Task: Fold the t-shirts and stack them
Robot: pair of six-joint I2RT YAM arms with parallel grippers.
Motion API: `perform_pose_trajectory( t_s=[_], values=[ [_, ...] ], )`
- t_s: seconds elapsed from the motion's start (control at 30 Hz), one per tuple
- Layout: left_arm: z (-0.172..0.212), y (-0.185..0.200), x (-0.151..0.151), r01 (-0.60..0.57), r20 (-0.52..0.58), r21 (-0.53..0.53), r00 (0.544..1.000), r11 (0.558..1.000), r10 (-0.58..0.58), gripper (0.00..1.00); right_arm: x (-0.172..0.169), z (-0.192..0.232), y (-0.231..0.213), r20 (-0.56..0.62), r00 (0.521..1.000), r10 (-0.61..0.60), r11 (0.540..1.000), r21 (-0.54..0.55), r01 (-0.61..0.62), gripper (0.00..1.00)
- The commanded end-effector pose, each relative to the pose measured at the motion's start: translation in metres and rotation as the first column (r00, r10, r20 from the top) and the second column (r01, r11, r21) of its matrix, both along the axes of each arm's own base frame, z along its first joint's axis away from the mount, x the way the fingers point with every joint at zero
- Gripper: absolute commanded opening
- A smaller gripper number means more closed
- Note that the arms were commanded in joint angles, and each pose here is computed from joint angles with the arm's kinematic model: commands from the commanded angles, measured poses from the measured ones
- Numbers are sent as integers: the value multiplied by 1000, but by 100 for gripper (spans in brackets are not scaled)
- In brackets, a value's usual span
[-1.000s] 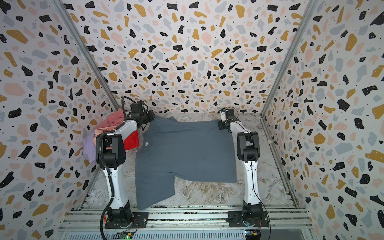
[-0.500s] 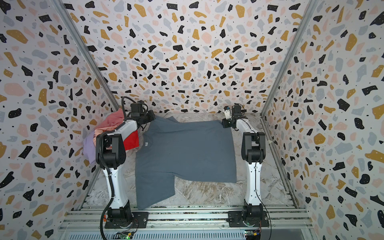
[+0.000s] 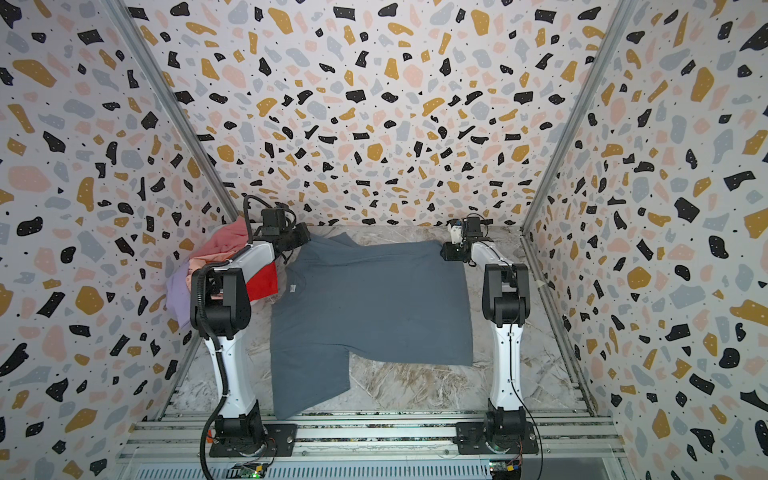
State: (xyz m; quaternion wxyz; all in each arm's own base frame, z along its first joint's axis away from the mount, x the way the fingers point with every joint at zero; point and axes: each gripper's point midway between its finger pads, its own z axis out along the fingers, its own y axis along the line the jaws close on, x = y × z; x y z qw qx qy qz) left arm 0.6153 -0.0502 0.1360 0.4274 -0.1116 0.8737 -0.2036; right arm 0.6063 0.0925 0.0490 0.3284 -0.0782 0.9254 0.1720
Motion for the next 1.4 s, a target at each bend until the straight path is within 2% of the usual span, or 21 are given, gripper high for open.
perform_pose_trajectory(
  t_s=[0.0,0.17,0.37,0.5,0.6,0.83,0.9,1.07,1.37],
  values=[
    [32,-1,-2,8,63,-8,998,1000,-7,0,18,14,-7,32,996,-85,996,26,85,42],
    [30,-1,-1,6,63,-7,998,1000,-6,0,24,8,-8,21,993,-114,993,39,113,41],
    [27,-2,-1,8,60,-11,998,1000,-7,0,27,-3,-19,13,982,-188,982,-13,188,36],
    [24,-2,0,8,55,-13,998,1000,-7,0,30,-2,-20,10,981,-196,980,46,195,35],
    [24,-2,1,8,56,-13,998,1000,-7,0,31,-3,-21,10,981,-196,980,48,195,29],
    [23,-3,4,9,55,-19,998,1000,-8,0,28,-7,-18,1,985,-173,984,40,172,7],
    [24,-3,5,11,58,-21,998,1000,-10,0,29,1,-19,24,985,-170,985,38,169,3],
    [28,-4,6,18,69,-18,997,1000,-16,0,34,42,-17,124,983,-137,990,45,133,1],
    [37,-1,8,23,82,30,996,999,-26,0,23,97,-25,229,970,-78,995,-40,89,0]
  ],
)
